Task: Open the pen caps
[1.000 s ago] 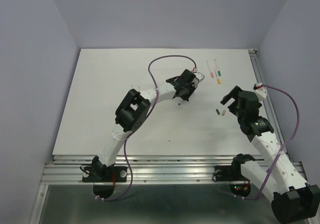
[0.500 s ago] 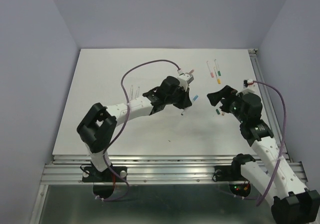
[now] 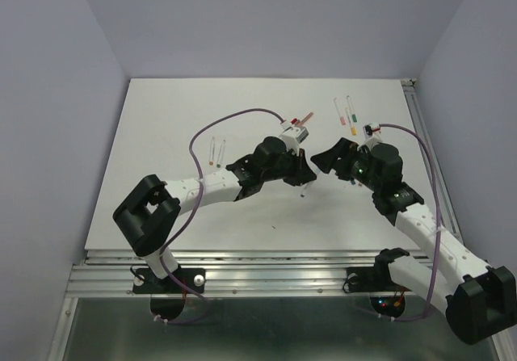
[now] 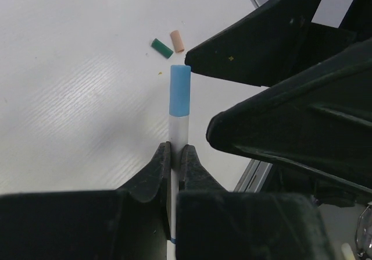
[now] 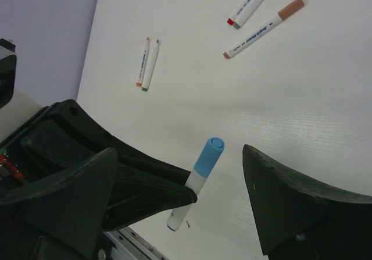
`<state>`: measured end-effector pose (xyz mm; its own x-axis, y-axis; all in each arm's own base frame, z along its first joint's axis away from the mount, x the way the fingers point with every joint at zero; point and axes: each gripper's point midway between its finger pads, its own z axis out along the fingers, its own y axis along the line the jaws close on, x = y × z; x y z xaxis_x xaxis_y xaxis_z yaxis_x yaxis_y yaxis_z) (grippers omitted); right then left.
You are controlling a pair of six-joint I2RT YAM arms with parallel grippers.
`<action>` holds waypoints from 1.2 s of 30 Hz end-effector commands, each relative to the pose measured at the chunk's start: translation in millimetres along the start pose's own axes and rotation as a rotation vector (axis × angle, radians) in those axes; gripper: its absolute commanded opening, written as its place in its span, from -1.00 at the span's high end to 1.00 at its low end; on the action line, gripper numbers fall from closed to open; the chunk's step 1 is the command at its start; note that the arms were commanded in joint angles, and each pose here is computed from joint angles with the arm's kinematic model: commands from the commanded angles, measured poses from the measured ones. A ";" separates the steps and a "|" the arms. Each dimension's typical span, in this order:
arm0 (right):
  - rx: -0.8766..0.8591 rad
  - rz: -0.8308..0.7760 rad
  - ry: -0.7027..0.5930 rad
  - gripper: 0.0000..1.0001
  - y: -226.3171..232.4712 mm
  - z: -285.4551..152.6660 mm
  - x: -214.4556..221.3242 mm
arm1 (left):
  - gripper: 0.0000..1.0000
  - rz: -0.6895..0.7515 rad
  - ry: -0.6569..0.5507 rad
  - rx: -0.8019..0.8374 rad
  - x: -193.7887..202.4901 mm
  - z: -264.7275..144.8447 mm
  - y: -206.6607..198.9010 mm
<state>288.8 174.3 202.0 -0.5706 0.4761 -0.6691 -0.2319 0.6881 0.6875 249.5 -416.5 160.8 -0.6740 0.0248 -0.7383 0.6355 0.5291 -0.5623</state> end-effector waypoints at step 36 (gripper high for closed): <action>0.020 0.087 -0.077 0.99 12.9 17.5 -26.7 | 0.57 -0.100 0.015 0.147 16.5 4.3 -27.6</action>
<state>301.1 167.8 171.3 -0.5952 0.5317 -0.6025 -0.0662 0.7149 0.6961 238.0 -429.9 161.9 -0.7363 -0.0477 -0.6750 0.5894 0.4448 -0.6743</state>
